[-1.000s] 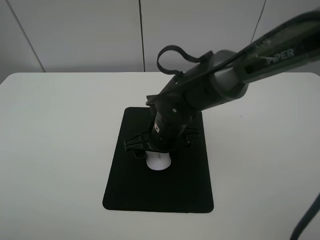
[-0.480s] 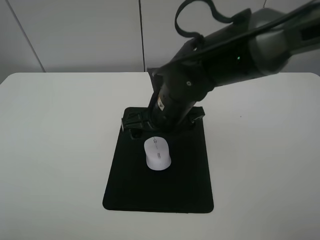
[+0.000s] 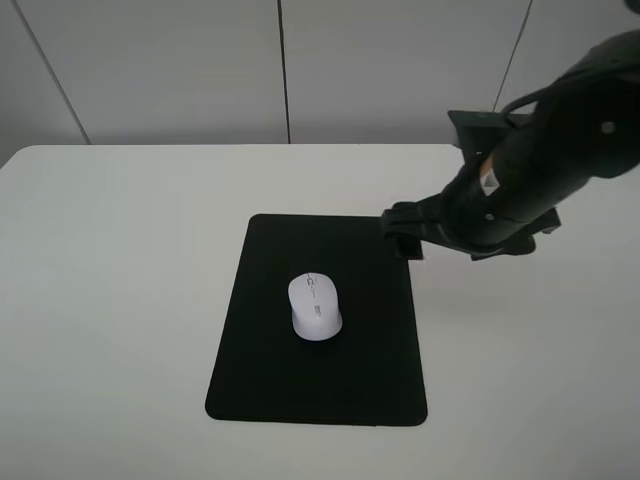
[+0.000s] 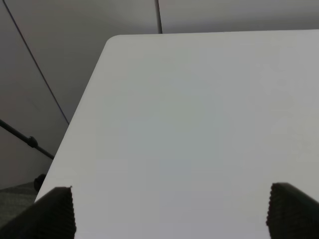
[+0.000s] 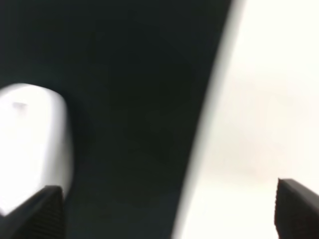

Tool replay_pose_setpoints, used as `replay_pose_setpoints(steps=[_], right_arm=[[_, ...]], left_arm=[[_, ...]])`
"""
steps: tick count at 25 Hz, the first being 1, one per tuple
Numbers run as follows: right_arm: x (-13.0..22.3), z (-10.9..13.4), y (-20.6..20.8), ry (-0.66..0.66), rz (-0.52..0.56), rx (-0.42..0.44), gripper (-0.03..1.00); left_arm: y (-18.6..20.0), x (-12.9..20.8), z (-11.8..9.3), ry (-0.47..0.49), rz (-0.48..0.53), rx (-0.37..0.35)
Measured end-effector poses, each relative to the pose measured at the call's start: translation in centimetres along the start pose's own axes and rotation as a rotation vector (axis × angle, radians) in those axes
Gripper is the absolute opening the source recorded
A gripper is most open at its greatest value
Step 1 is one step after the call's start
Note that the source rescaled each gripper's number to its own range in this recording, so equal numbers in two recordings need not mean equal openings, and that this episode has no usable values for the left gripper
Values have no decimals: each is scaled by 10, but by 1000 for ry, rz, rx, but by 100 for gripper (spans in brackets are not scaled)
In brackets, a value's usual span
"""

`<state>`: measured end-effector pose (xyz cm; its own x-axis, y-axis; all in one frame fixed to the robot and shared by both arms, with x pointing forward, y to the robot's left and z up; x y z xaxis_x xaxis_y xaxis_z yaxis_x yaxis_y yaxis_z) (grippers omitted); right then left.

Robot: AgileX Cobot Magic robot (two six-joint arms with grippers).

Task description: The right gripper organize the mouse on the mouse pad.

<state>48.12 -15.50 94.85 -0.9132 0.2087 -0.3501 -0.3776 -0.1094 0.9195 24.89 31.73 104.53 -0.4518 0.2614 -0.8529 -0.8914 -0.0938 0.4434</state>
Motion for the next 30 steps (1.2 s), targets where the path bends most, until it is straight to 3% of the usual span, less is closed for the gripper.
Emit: replay_pose_setpoints(steps=[4, 9, 18, 23, 30], right_arm=[[4, -54, 26, -96, -26, 6, 100], [16, -95, 72, -135, -109, 7, 100], [59, -123, 154, -77, -332, -68, 100], [90, -138, 181, 26, -424, -83, 100], [133, -153, 201, 102, -569, -174, 100]], left_arm=[[0, 0, 0, 0, 0, 0], [0, 0, 0, 0, 0, 0], [0, 0, 0, 0, 0, 0], [0, 0, 0, 0, 0, 0], [0, 0, 0, 0, 0, 0]])
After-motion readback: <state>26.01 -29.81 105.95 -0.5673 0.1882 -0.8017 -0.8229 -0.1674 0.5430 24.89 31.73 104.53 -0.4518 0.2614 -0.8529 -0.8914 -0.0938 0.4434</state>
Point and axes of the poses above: a point on each arm's last joint axis where the gripper is mounted, y pointing back along that axis away from the gripper, z along the wrist's bending axis when the last joint is at zero, x = y × z, the point moved 2 cm from there along -y, pointing out along that axis toward the gripper, and after that the axes turned 15 degrees about -y, right-handed, at the moved point
